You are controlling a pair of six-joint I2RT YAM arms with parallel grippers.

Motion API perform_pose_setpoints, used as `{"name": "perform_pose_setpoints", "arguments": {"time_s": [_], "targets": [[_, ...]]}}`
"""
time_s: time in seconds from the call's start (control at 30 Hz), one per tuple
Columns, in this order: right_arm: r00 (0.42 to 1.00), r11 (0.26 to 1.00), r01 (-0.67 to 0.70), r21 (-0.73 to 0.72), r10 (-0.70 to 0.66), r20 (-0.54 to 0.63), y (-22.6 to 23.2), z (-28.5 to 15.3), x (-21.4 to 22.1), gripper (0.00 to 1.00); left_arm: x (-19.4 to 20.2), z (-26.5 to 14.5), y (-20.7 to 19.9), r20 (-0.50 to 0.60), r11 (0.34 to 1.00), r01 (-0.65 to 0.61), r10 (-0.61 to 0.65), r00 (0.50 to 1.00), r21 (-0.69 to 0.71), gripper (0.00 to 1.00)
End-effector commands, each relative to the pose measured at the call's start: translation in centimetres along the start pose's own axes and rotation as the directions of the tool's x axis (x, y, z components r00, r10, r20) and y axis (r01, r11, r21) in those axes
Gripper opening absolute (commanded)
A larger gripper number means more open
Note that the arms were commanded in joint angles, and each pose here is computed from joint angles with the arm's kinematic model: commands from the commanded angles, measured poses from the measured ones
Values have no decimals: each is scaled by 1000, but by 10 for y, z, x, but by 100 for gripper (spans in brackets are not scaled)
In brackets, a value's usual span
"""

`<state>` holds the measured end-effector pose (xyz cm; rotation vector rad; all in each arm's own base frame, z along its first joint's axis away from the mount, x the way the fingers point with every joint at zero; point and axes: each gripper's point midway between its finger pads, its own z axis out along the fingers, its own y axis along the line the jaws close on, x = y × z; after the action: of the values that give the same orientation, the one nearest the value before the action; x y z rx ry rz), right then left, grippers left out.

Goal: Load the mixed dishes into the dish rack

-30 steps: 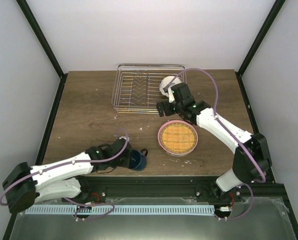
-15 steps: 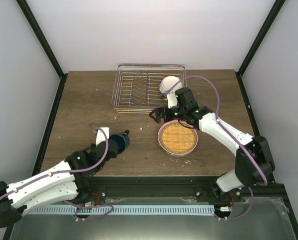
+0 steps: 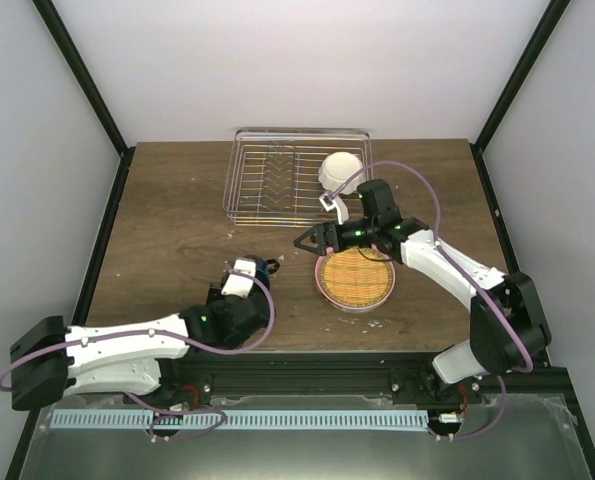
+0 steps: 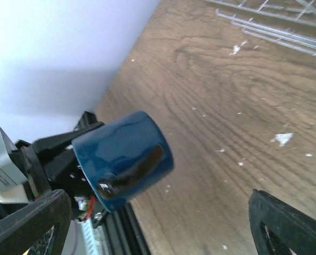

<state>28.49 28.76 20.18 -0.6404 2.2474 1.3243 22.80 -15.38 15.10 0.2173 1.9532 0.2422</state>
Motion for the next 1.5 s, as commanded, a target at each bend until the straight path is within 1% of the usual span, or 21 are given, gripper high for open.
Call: {"name": "perform_pose_setpoints", "arguments": {"time_s": [0.0, 0.1, 0.17, 0.27, 0.37, 0.43, 0.47, 0.6, 0.63, 0.7, 0.73, 0.83, 1.03, 1.13, 1.33, 1.47], "targets": [[998, 984, -53, -167, 45, -50, 15, 7, 3, 89, -39, -13, -4, 154, 996, 52, -41, 987, -68, 0], [991, 970, -105, -221, 84, -100, 15, 15, 9, 86, -39, -18, -5, 179, 995, 31, -14, 984, -90, 0], [987, 965, -130, -227, 104, -125, 12, 18, 14, 85, -40, -23, -5, 203, 994, 18, 5, 979, -111, 0], [984, 963, -139, -232, 108, -138, 11, 18, 18, 84, -39, -30, -3, 240, 989, 7, 29, 970, -149, 0], [982, 952, -149, -268, 111, -152, 16, 17, 21, 83, -36, -35, 0, 264, 984, 13, 35, 964, -178, 0], [980, 943, -157, -293, 111, -165, 19, 17, 23, 82, -37, -39, 1, 276, 979, -23, 80, 958, -202, 0], [978, 940, -162, -299, 114, -172, 19, 18, 25, 81, -37, -42, 1, 296, 981, 21, 38, 954, -192, 0], [973, 931, -183, -316, 125, -194, 20, 19, 29, 78, -44, -46, 2, 311, 978, 15, 51, 949, -206, 0], [972, 930, -186, -319, 126, -198, 20, 20, 30, 77, -45, -46, -3, 312, 977, -2, 71, 947, -214, 0], [972, 931, -183, -315, 123, -201, 20, 21, 32, 77, -40, -39, -28, 286, 962, -111, 183, 941, -249, 0], [971, 931, -185, -315, 123, -205, 20, 21, 34, 77, -39, -37, -38, 277, 958, -131, 202, 939, -255, 0], [971, 936, -182, -301, 123, -206, 18, 22, 36, 77, -42, -37, -48, 295, 969, -83, 152, 943, -234, 0], [969, 935, -182, -306, 119, -215, 18, 23, 40, 77, -48, -44, -28, 316, 977, -33, 100, 943, -213, 0], [963, 926, -198, -321, 123, -240, 21, 28, 45, 75, -47, -44, -26, 318, 976, -40, 108, 942, -214, 0], [955, 907, -208, -365, 108, -276, 35, 40, 52, 73, -43, -42, -41, 325, 974, -74, 142, 935, -213, 0], [952, 900, -210, -383, 98, -291, 42, 47, 53, 72, -43, -42, -47, 332, 976, -73, 139, 933, -205, 0]]}}
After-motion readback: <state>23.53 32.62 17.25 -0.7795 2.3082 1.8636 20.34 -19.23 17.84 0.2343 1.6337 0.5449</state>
